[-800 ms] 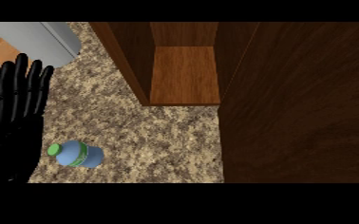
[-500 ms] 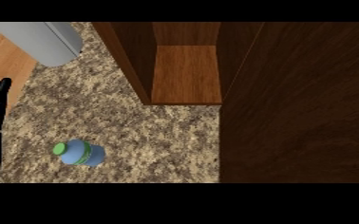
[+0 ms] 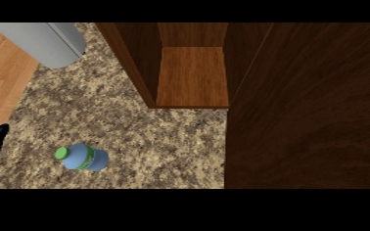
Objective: Pick up the bottled water, place it into the cabinet and close the cabinet
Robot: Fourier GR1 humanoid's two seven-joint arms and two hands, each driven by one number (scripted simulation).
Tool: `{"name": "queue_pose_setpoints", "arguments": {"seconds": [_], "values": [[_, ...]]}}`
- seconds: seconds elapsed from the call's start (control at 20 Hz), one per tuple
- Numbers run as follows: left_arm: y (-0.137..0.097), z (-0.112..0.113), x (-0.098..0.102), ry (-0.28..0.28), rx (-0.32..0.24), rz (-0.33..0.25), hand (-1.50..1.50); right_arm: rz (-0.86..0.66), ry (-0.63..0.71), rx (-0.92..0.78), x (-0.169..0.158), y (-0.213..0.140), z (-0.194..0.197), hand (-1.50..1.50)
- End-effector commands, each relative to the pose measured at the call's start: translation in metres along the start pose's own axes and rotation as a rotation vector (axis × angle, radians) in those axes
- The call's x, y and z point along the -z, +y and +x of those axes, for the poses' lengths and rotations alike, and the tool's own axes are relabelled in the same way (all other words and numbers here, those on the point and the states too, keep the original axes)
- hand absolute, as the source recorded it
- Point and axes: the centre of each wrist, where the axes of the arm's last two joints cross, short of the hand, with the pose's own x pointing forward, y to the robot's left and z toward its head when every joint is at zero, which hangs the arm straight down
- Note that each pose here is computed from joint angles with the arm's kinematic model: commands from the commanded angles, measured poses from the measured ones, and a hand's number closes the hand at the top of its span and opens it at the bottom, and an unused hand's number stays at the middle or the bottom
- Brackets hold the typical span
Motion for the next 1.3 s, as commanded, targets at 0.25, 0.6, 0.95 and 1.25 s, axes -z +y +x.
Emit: {"name": "queue_pose_setpoints", "arguments": {"seconds": [0.25, 0.6, 0.95, 1.25], "values": [[-0.001, 0.017, -0.042, 0.060, 0.027, 0.031, -1.50, -0.005, 0.011, 0.012, -0.033, 0.020, 0.020, -1.50], [0.019, -0.009, -0.045, 0.109, 0.046, 0.090, -1.50, -0.015, 0.044, 0.018, -0.054, 0.018, 0.037, -1.50], [0.019, -0.048, -0.027, 0.111, 0.076, 0.184, -1.50, 0.000, 0.046, 0.007, -0.065, -0.003, 0.022, -1.50], [0.025, -0.080, -0.025, 0.166, 0.099, 0.178, -1.50, 0.019, 0.036, -0.013, -0.067, 0.015, 0.037, -1.50]]}}
